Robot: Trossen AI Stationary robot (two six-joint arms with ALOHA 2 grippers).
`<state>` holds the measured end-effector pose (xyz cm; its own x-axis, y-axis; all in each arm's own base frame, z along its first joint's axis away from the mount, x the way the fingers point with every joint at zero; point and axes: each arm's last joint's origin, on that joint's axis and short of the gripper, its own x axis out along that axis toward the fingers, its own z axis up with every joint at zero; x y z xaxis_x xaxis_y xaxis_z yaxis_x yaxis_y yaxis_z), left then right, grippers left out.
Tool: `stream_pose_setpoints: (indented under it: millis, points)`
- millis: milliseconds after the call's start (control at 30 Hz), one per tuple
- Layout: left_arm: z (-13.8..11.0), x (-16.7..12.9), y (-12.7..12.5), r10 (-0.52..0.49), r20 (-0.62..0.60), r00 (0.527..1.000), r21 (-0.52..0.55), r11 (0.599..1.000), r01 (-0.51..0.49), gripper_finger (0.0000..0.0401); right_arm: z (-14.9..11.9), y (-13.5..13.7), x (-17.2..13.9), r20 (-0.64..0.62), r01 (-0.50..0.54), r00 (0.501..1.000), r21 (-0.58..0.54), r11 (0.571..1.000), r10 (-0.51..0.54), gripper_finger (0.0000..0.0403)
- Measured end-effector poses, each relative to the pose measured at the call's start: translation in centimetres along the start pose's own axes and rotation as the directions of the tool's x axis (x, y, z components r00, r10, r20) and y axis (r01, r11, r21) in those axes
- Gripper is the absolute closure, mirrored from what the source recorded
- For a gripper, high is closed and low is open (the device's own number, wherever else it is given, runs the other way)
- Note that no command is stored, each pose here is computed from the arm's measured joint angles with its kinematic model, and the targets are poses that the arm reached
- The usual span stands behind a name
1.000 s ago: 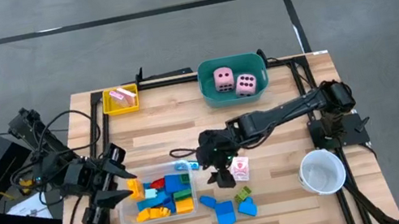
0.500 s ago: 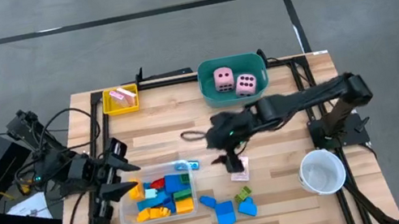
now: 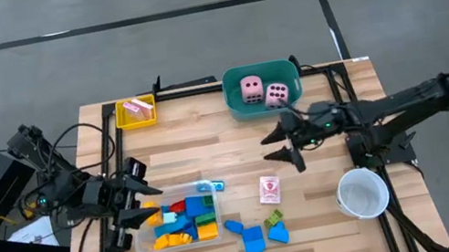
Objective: Pick & Place Toys
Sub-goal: Put the blue game piece into the transparent bin
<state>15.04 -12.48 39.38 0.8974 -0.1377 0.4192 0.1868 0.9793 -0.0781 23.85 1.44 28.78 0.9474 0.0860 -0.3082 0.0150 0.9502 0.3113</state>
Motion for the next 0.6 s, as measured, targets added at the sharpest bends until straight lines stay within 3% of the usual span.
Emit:
stream_pose_setpoints:
  millis: [133,300,600]
  points:
    - [-0.1,0.3,0.5,0.032,0.003,0.999,0.010,0.999,-0.032,0.0256,-3.0,-1.4,0.0,0.051,0.055,0.997,0.013,0.998,-0.056,0.0159]
    - [-0.1,0.6,1.2,0.070,0.017,0.997,0.020,0.997,-0.071,0.0256,-5.4,-2.3,1.9,0.002,0.074,0.997,-0.159,0.985,-0.074,0.0159]
    - [-0.1,0.8,1.7,0.093,0.027,0.995,0.018,0.995,-0.094,0.0256,-7.3,-3.0,6.8,0.078,0.049,0.996,-0.199,0.979,-0.033,0.0159]
